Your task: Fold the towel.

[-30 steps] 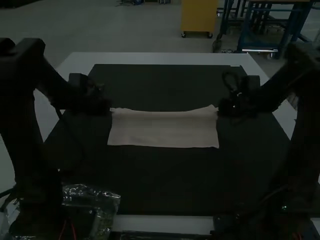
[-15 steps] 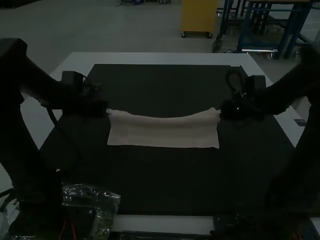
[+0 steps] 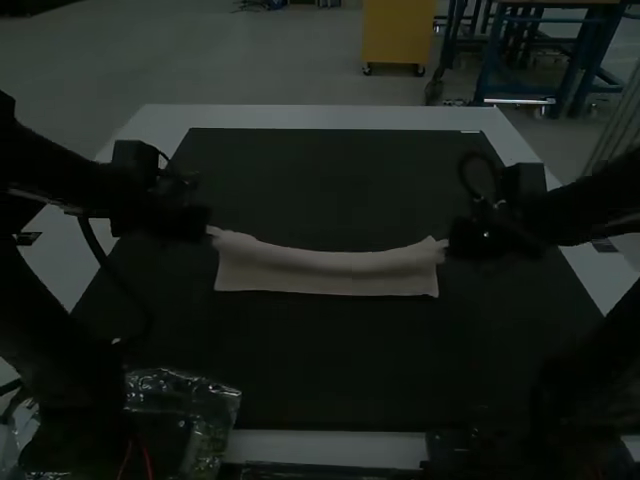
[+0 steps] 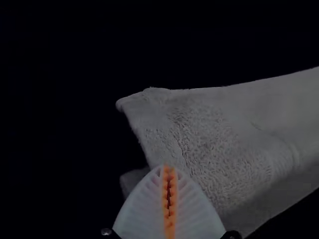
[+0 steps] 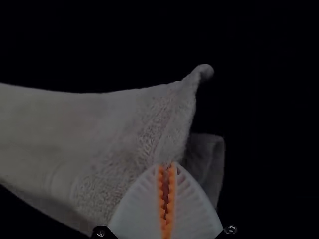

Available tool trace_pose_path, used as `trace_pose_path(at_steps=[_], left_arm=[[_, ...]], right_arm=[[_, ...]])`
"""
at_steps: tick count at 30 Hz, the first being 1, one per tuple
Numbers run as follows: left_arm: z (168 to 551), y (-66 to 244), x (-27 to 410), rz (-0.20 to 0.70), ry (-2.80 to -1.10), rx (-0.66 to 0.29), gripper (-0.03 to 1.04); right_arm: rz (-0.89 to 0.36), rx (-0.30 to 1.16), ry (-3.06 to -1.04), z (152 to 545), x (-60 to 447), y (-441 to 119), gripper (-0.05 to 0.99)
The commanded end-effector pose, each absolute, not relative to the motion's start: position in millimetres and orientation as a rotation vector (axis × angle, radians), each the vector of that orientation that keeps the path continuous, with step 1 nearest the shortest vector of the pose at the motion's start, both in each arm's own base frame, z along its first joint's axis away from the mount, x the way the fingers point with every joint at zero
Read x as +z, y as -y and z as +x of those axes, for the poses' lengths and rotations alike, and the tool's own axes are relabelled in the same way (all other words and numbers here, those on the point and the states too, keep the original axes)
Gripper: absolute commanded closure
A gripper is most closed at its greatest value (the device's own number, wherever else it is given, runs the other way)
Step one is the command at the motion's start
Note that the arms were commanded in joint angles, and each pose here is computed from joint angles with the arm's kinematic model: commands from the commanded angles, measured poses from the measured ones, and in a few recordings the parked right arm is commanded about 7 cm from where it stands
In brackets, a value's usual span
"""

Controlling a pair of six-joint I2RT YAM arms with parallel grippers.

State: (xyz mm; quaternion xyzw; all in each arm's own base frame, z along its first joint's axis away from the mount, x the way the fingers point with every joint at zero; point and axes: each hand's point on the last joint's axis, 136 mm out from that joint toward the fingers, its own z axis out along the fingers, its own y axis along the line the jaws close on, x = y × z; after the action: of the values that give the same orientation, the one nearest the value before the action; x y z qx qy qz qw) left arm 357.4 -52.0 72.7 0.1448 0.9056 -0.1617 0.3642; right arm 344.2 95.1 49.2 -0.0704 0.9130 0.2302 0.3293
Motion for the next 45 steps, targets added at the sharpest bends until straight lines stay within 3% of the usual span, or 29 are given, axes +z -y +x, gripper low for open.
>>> trace_pose_path(at_steps=[1, 8, 9, 12, 14, 15, 16, 18, 22, 26, 45], left_arm=[[352.5, 48.0, 84.4, 0.384, -2.296, -0.391, 0.98], [336.5, 46.0, 78.9, 0.373, -2.318, -0.36, 0.98], [334.2, 46.4, 76.1, 0.375, -2.327, -0.361, 0.92], [328.7, 41.0, 65.4, 0.372, -2.354, -0.319, 0.65], [327.9, 36.6, 60.4, 0.372, -2.355, -0.28, 0.31], [328.2, 33.6, 58.6, 0.374, -2.349, -0.251, 0.15], [329.8, 30.2, 59.0, 0.37, -2.34, -0.23, 0.06], [334.3, 28.1, 64.9, 0.36, -2.309, -0.218, 0.04], [353.6, 12.5, 97.4, 0.243, -2.184, -0.192, 0.04], [366.1, 6.3, 121.8, 0.183, -2.105, -0.192, 0.04], [366.8, 17.3, 126.2, 0.159, -2.095, -0.279, 0.04]], right_arm=[[-0.196, 0.62, -2.354, 339.2, 61.8, -94.2, 0.96], [-0.183, 0.626, -2.39, 319.5, 48.2, -93.0, 0.95], [-0.18, 0.621, -2.395, 317.6, 45.4, -92.2, 0.92], [-0.167, 0.588, -2.402, 315.0, 38.8, -87.8, 0.67], [-0.163, 0.566, -2.392, 316.8, 38.1, -85.3, 0.48], [-0.161, 0.558, -2.388, 318.3, 38.6, -84.4, 0.33], [-0.161, 0.553, -2.384, 319.8, 39.7, -84.0, 0.17], [-0.168, 0.554, -2.371, 322.4, 42.7, -84.6, 0.03], [-0.203, 0.589, -2.341, 327.4, 52.2, -90.5, 0.03], [-0.219, 0.592, -2.324, 334.0, 59.1, -95.3, 0.03], [-0.271, 0.61, -2.435, 341.0, 5.2, -110.7, 0.03]])
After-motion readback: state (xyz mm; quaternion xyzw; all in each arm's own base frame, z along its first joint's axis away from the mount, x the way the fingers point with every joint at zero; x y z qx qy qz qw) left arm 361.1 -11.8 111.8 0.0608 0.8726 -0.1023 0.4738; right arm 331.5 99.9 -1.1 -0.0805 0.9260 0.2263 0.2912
